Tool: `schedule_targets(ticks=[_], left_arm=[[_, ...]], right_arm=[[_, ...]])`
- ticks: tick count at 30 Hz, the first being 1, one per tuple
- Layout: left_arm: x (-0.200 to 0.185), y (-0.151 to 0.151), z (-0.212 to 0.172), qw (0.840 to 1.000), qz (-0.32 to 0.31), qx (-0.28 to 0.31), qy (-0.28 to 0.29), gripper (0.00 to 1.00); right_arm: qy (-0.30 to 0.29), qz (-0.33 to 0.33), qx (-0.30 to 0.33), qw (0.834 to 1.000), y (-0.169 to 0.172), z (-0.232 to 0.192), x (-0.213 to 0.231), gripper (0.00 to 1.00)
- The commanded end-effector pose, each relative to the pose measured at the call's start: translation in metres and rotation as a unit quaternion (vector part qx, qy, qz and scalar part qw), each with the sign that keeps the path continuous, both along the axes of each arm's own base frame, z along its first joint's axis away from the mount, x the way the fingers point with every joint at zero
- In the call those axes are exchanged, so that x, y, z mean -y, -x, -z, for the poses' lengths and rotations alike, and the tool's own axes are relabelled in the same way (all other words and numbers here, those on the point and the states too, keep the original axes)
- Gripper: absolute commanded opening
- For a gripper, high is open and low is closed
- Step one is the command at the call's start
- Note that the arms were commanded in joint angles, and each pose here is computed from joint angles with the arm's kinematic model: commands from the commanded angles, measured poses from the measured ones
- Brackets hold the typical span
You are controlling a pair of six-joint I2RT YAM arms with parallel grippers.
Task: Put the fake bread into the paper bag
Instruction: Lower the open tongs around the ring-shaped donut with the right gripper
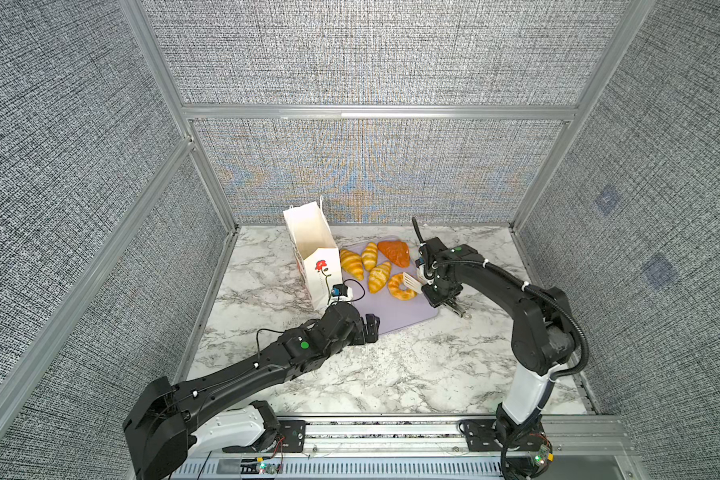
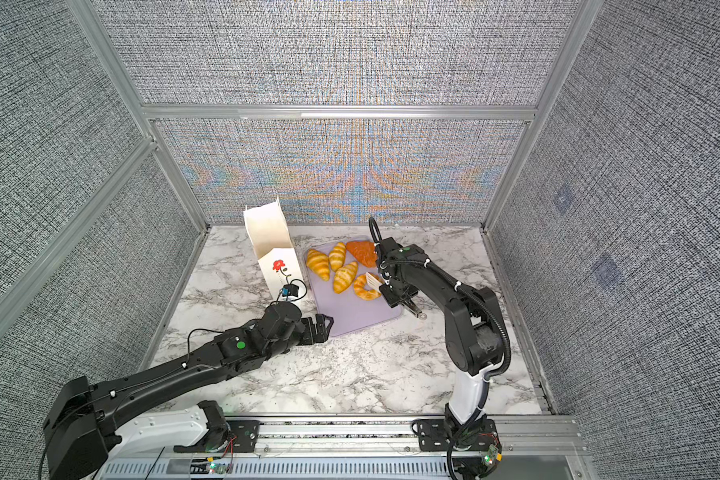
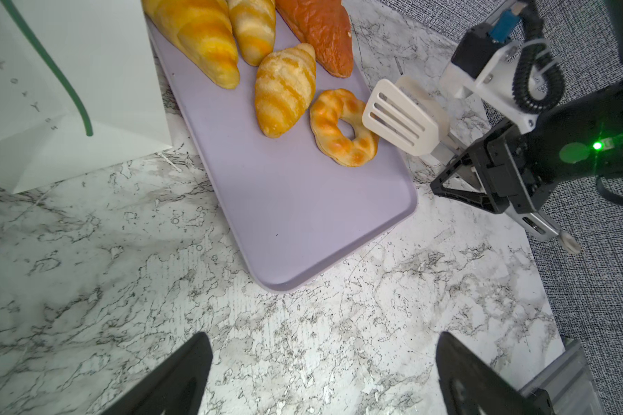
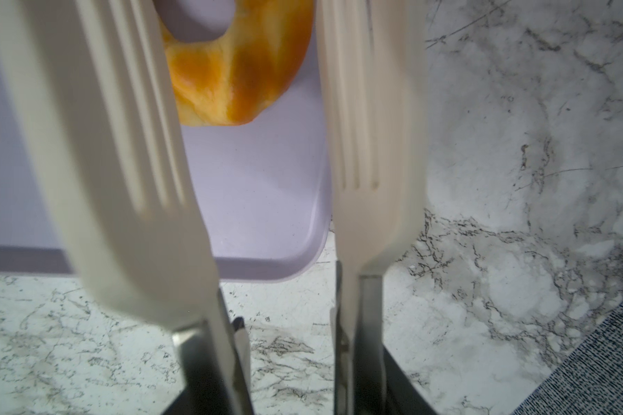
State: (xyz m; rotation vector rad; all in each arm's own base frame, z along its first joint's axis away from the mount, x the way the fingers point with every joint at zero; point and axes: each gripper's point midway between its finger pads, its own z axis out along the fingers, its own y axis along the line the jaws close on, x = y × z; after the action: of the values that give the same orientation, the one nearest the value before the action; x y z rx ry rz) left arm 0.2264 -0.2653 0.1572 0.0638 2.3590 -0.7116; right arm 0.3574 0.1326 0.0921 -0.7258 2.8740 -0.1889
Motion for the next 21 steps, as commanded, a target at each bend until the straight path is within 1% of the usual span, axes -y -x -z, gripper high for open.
schedule_targets(ticks=[1,12,16,21], left_arm=[[0.003,-0.001,0.001,1.0,0.008,0.001,-0.009,0.99],[0.008,0.0,0.007,1.0,0.02,-0.002,-0.024,0.98],[0.005,0.001,0.008,1.0,0.017,-0.002,-0.025,0.99],[0.0,0.002,0.01,1.0,0.012,-0.002,-0.025,0.99]], right_arm=[[-0.011,-0.002,-0.004,1.0,-0.004,0.0,-0.004,0.48],[0.016,0.002,-0.03,0.999,-0.007,0.015,0.002,0.48],[0.011,-0.007,-0.045,0.999,0.007,0.013,-0.002,0.45],[0.011,-0.013,-0.056,0.998,0.029,0.01,0.0,0.45]])
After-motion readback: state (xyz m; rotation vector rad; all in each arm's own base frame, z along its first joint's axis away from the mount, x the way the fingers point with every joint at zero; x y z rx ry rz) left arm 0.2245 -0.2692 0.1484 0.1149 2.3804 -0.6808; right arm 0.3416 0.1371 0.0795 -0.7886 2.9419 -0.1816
